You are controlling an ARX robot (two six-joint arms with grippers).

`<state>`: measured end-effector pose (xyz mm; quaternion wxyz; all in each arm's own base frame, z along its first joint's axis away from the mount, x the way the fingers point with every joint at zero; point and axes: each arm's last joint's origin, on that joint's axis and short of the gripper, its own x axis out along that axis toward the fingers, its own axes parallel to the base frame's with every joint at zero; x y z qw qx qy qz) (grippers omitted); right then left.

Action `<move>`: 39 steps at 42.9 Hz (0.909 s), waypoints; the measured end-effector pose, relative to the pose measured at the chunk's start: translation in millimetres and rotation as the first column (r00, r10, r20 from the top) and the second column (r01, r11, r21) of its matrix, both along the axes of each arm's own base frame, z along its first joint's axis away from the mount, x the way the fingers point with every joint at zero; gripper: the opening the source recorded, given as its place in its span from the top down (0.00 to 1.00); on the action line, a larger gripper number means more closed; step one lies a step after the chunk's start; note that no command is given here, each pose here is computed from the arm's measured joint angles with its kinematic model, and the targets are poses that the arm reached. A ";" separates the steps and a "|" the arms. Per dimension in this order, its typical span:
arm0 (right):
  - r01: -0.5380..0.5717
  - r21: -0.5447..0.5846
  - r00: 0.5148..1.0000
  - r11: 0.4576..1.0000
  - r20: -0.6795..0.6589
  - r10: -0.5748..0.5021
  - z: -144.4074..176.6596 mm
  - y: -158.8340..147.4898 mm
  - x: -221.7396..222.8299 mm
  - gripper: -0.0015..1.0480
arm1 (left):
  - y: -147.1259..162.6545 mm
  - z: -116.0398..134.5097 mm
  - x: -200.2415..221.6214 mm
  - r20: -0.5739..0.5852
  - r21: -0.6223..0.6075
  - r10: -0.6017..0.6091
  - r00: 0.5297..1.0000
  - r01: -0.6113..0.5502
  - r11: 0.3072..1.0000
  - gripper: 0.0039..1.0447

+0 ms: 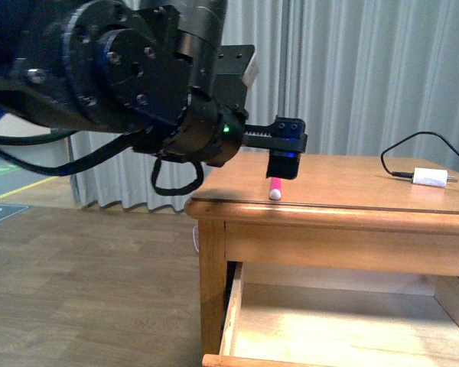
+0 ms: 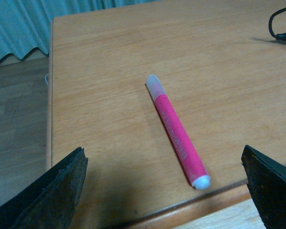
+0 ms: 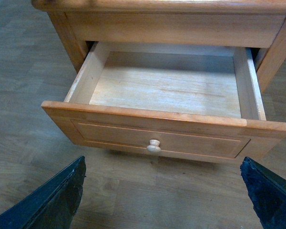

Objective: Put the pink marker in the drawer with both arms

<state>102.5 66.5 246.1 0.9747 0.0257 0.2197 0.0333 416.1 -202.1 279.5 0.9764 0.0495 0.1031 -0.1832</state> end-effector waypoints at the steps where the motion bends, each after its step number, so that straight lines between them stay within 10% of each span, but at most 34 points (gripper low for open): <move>1: 0.000 0.000 1.000 1.000 0.000 0.000 0.0 0.0 0.0 0.08 | -3.0 0.0 2.9 -0.008 0.002 0.005 1.000 -0.005 1.000 0.06; 39: 0.000 0.000 1.000 1.000 0.000 0.000 0.0 0.0 0.0 0.08 | -52.1 -20.0 40.5 -0.192 0.063 0.092 0.977 -0.081 0.995 0.06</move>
